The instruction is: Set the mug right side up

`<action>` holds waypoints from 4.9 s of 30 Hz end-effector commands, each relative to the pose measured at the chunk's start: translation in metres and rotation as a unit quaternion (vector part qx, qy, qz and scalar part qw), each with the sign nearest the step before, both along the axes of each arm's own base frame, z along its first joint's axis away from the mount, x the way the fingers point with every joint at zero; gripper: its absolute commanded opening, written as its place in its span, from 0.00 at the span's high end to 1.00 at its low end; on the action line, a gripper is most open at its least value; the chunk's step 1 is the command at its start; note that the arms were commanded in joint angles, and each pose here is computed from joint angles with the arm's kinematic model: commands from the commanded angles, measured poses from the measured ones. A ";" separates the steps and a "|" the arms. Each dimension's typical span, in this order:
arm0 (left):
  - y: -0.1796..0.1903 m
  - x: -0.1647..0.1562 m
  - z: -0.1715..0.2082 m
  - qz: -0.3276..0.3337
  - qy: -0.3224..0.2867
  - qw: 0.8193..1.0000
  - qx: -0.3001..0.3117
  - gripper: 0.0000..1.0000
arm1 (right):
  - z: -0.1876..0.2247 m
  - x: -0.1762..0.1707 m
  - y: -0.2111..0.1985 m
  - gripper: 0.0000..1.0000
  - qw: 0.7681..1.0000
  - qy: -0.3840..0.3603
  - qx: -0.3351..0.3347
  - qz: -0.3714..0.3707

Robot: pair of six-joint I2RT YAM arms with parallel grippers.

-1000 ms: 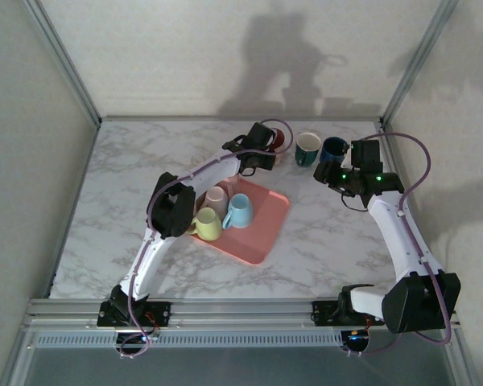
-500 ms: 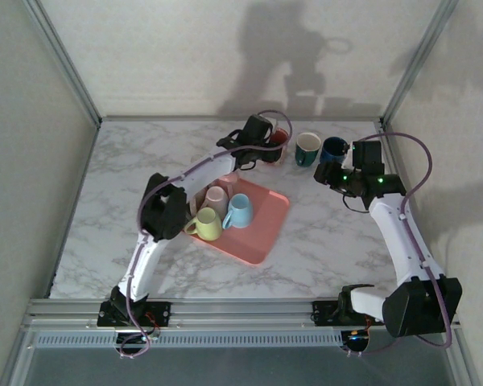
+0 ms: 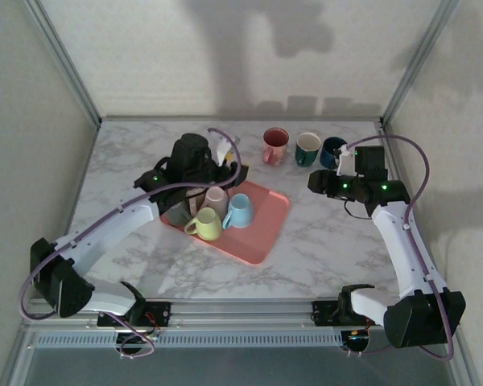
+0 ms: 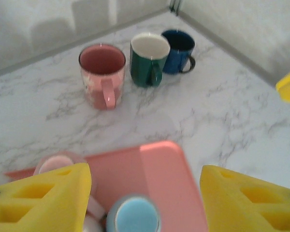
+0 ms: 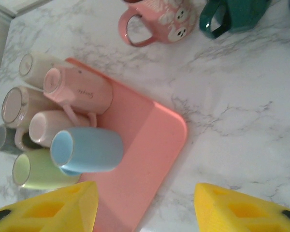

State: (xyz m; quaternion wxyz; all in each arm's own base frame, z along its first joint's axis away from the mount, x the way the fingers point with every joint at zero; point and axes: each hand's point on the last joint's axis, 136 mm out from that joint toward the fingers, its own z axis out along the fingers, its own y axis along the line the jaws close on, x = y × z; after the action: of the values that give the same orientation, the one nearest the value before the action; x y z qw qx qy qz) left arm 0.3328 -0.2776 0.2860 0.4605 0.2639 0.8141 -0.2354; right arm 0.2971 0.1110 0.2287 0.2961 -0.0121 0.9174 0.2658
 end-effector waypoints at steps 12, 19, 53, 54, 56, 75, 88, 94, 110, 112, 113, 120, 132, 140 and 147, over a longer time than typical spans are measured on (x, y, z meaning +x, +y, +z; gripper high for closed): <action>0.033 -0.058 -0.127 -0.038 0.156 0.978 0.134 0.38 | -0.036 -0.019 0.033 0.44 0.993 0.097 0.022 0.064; 0.023 -0.060 -0.164 -0.055 0.201 0.968 0.141 0.37 | -0.031 -0.019 0.034 0.42 0.994 0.084 0.024 0.062; -0.006 -0.032 -0.175 -0.042 0.198 0.970 0.137 0.44 | -0.045 -0.010 0.035 0.42 0.995 0.084 0.032 0.044; -0.009 -0.029 -0.175 -0.041 0.197 0.970 0.134 0.44 | -0.045 -0.010 0.034 0.42 0.995 0.082 0.032 0.043; -0.015 -0.024 -0.173 -0.043 0.196 0.971 0.130 0.44 | -0.047 -0.012 0.034 0.42 0.995 0.082 0.033 0.042; -0.032 -0.037 -0.197 -0.095 0.226 0.960 0.134 0.55 | -0.047 -0.010 0.032 0.43 0.996 0.075 0.028 0.039; -0.024 -0.027 -0.211 -0.062 0.210 0.961 0.169 0.68 | -0.043 -0.008 0.031 0.43 0.996 0.073 0.027 0.037; -0.024 -0.020 -0.215 -0.044 0.199 0.962 0.183 0.64 | -0.042 -0.009 0.031 0.43 0.996 0.071 0.027 0.036; -0.034 -0.019 -0.202 -0.055 0.166 0.968 0.181 0.98 | -0.044 -0.009 0.029 0.43 0.996 0.073 0.024 0.035; -0.032 -0.019 -0.196 -0.052 0.156 0.970 0.177 1.00 | -0.045 -0.009 0.029 0.43 0.996 0.073 0.023 0.036; -0.032 -0.018 -0.193 -0.052 0.152 0.971 0.175 1.00 | -0.045 -0.009 0.028 0.43 0.996 0.073 0.023 0.035; -0.031 -0.021 -0.155 -0.046 0.121 0.982 0.135 1.00 | -0.044 -0.011 0.028 0.43 0.997 0.071 0.026 0.032; -0.031 -0.029 -0.062 -0.029 0.061 0.998 -0.005 1.00 | -0.022 -0.020 0.039 0.43 0.994 0.045 0.085 0.046; -0.031 -0.035 0.001 -0.038 0.035 0.993 -0.108 1.00 | 0.005 -0.025 0.061 0.45 0.980 0.019 0.179 0.090; -0.026 -0.027 0.037 -0.014 0.033 0.981 -0.191 1.00 | 0.032 -0.029 0.080 0.47 0.952 -0.006 0.273 0.136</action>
State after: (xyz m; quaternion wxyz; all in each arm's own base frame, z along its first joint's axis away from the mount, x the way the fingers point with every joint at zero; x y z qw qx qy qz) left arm 0.3005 -0.3012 0.2670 0.4175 0.2075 0.8164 -0.3409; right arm 0.2712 0.1802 0.2324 0.2414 -0.0312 0.8406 0.4839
